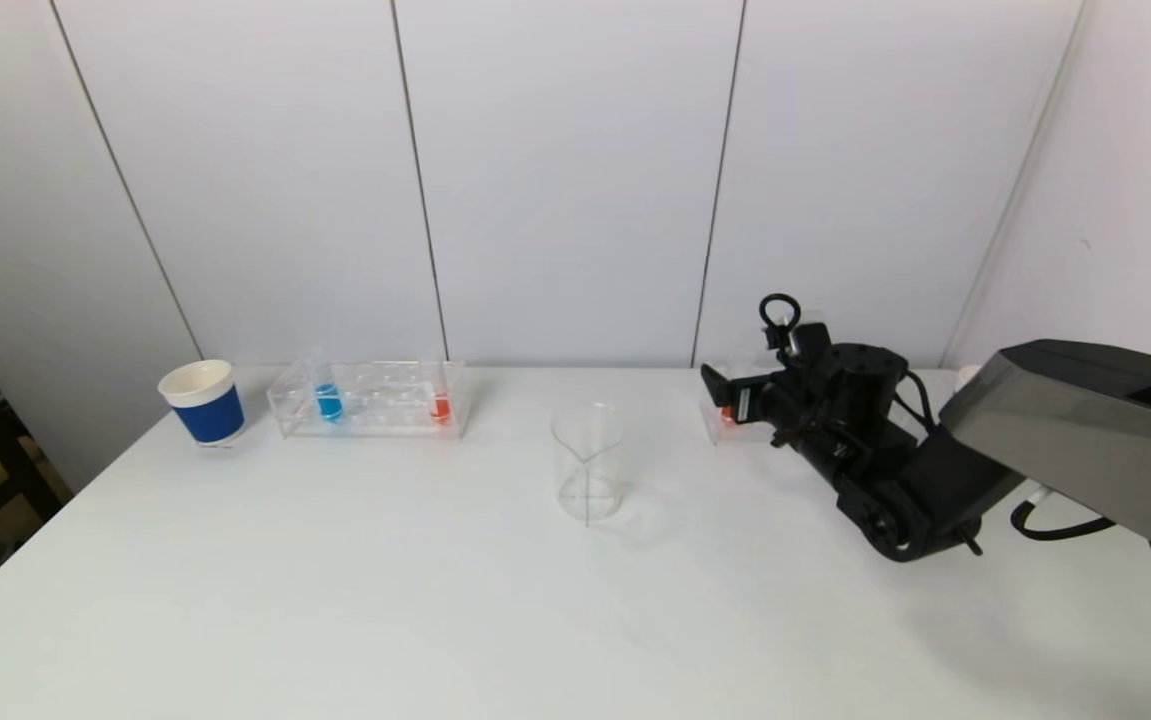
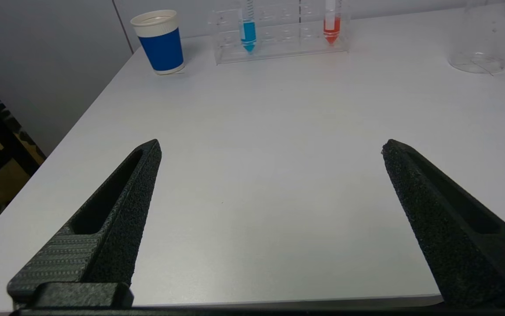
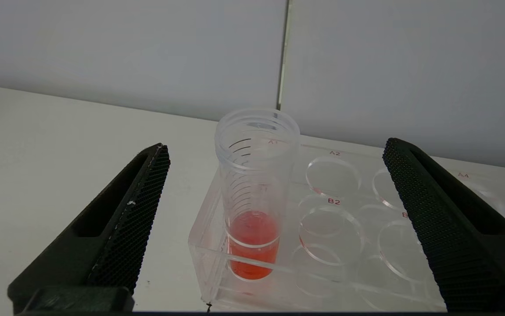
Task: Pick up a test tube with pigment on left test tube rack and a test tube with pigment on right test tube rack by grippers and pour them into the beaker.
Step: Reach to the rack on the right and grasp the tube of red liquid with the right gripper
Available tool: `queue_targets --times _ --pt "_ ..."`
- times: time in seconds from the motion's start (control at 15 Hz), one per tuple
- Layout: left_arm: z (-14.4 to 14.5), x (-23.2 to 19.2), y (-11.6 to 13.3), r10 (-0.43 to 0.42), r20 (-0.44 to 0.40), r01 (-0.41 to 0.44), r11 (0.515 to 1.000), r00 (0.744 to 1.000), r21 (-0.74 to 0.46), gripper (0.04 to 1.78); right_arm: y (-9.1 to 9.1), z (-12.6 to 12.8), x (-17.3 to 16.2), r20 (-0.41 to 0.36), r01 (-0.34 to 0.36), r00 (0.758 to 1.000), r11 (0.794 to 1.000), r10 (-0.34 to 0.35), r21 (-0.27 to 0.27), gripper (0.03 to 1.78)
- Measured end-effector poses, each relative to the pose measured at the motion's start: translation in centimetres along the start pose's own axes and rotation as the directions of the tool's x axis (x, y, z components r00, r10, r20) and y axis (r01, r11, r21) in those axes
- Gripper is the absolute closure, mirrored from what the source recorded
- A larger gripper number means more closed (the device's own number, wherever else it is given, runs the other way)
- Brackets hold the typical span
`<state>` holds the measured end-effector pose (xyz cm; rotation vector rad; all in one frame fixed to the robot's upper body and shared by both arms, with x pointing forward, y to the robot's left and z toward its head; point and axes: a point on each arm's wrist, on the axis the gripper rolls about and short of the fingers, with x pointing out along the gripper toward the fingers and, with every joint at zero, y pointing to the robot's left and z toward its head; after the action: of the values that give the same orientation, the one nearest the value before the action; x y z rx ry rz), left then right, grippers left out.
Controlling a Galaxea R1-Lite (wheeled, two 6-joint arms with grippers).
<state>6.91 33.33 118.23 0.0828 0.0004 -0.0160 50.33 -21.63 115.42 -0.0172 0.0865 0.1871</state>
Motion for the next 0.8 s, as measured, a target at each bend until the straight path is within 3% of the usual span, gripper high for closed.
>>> queue_targets --times 0.8 --pt "0.00 0.00 0.00 0.000 0.000 0.000 1.000 1.000 0.000 0.06 -0.09 -0.22 0.19 -0.001 0.021 1.000 1.000 -0.021 0.000 0.04"
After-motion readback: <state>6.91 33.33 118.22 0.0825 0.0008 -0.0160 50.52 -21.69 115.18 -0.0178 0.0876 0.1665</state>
